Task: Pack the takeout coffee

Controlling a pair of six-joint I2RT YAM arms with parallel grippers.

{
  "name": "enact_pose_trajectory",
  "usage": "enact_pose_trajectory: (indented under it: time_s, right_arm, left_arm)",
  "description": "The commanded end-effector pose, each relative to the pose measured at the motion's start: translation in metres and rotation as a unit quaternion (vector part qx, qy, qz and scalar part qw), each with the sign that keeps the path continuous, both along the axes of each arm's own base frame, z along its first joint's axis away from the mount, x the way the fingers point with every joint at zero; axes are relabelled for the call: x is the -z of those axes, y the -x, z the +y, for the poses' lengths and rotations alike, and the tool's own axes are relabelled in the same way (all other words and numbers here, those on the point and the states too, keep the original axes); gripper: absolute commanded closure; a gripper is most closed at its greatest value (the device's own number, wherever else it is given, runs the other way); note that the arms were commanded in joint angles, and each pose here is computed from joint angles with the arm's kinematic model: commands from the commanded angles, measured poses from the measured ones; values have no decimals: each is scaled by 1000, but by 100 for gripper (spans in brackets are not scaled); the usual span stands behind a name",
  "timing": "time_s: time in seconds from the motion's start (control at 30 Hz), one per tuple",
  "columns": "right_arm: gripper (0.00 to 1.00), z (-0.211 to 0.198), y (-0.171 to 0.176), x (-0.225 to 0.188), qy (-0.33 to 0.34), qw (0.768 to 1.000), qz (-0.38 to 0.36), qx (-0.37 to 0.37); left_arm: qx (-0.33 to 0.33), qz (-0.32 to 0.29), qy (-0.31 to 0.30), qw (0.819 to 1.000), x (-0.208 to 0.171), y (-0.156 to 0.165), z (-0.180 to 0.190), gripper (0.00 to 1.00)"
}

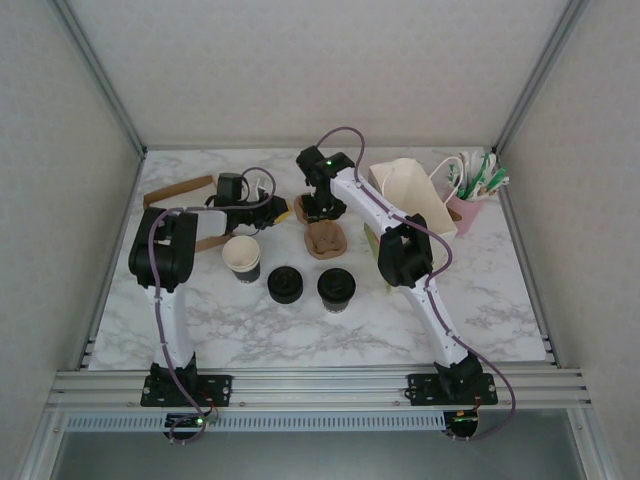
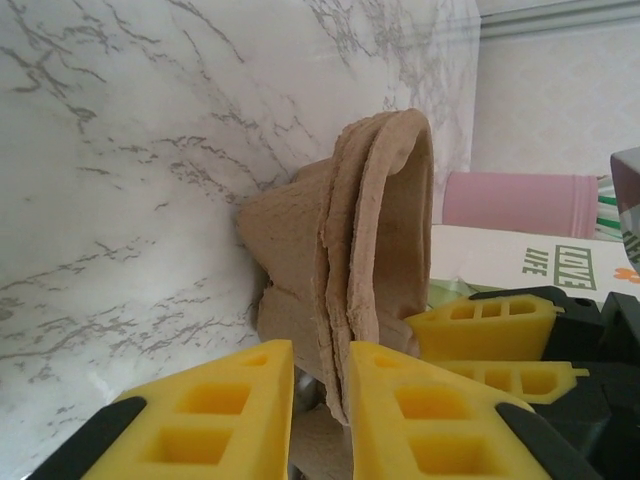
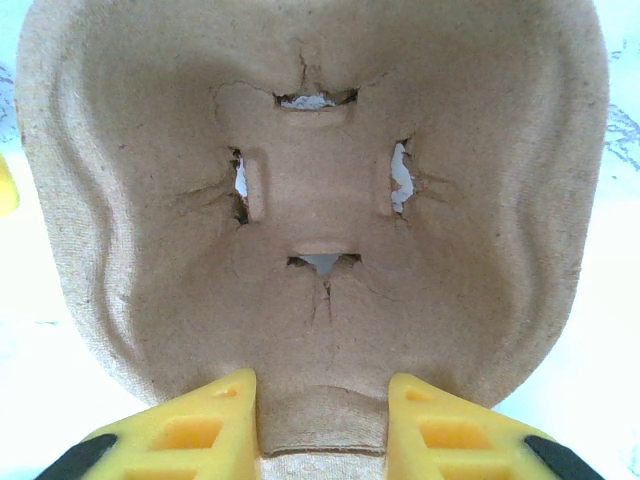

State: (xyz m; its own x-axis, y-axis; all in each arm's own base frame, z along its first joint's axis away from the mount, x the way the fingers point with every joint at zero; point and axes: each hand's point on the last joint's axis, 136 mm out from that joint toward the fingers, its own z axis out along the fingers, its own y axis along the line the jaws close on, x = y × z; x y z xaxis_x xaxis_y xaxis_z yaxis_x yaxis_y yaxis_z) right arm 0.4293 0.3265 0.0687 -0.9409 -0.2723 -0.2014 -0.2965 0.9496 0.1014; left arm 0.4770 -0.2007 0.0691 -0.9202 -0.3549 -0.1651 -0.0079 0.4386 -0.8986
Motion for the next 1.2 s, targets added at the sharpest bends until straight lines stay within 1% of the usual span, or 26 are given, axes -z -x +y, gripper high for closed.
enact_pose_trajectory:
  time_s: [0.0,0.63,1.17]
  right_arm:
    - [71,4,-4,-13,-20,1000,-7,7]
    - [72,5,-3,-15,-27,1000,-3,5]
    - [71,10,-4,-20,-46,999,-2,7]
  left_arm:
    - [16,-26,25,999,-14,-8,-8,78]
    - [23,-18,41,999,-7,-8,-14,80]
    - [24,-12,39,999,1,-5,-14,81]
